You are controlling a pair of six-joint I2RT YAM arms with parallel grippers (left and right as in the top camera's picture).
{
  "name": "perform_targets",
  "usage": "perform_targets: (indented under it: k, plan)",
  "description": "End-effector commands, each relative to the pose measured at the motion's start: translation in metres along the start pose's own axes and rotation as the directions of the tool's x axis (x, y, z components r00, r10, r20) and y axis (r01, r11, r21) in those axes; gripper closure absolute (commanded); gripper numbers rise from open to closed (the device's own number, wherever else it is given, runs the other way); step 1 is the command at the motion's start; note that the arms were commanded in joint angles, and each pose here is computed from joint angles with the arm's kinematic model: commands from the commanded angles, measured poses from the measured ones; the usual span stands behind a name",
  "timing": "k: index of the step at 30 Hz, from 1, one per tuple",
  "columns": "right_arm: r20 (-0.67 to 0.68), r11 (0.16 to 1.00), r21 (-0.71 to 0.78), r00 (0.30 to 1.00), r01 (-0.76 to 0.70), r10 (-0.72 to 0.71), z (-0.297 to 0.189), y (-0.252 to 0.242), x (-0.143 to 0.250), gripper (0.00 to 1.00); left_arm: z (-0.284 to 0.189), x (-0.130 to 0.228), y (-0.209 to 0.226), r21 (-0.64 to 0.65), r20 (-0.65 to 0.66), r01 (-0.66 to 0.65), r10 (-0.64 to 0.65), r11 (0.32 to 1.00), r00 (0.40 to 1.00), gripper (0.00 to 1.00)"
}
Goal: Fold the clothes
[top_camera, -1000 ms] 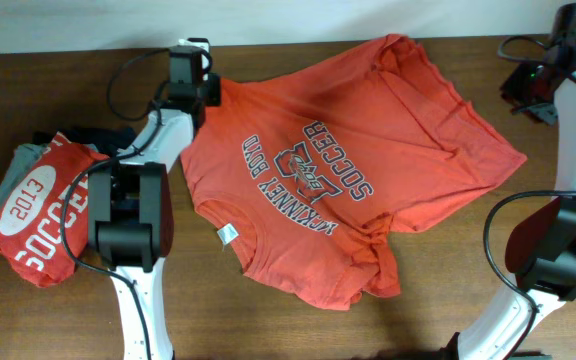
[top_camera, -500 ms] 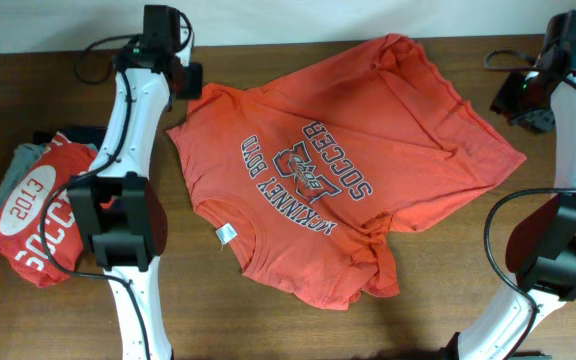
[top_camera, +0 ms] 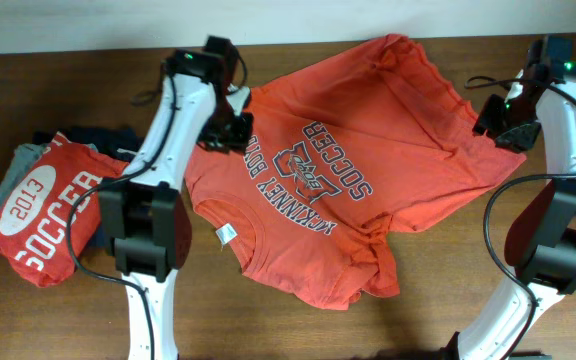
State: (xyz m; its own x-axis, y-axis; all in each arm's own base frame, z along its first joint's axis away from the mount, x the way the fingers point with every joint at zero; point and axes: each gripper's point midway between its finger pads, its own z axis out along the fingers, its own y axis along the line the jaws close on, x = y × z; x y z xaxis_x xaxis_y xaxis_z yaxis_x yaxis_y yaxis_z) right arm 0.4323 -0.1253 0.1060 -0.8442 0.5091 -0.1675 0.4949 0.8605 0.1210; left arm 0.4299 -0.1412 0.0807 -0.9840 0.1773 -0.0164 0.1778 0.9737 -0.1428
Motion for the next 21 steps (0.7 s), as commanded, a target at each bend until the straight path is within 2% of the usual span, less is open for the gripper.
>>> perform_targets:
  k: [1, 4, 8, 14, 18, 21]
  plan:
    - [-0.007, 1.000, -0.019, 1.000, 0.007, -0.007, 0.001, 0.002, 0.001, 0.48, 0.018, 0.010, 0.008, -0.023, -0.016, 0.128, -0.128, 0.992, 0.992, 0.68]
    - [-0.007, 1.000, -0.019, 1.000, 0.007, -0.007, 0.001, 0.002, 0.001, 0.48, 0.048, 0.011, 0.021, -0.029, -0.002, 0.218, -0.218, 0.976, 0.976, 0.87]
    - [-0.002, 1.000, -0.021, 1.000, 0.007, -0.007, 0.001, 0.002, 0.000, 0.48, 0.066, 0.005, 0.034, -0.026, 0.042, 0.248, -0.247, 0.968, 0.968, 0.99]
    - [0.002, 1.000, -0.021, 1.000, 0.007, -0.007, 0.001, 0.002, -0.001, 0.48, 0.063, -0.030, 0.058, -0.112, 0.208, 0.257, -0.230, 0.960, 0.951, 1.00]
    - [0.002, 1.000, -0.021, 1.000, 0.007, -0.007, 0.001, 0.002, -0.001, 0.48, 0.066, -0.078, 0.071, -0.089, 0.378, 0.232, -0.183, 0.969, 0.908, 0.99]
    - [-0.001, 1.000, -0.020, 1.000, 0.007, -0.007, 0.001, 0.002, 0.000, 0.48, 0.078, -0.096, 0.088, -0.050, 0.420, 0.254, -0.210, 0.966, 0.883, 1.00]
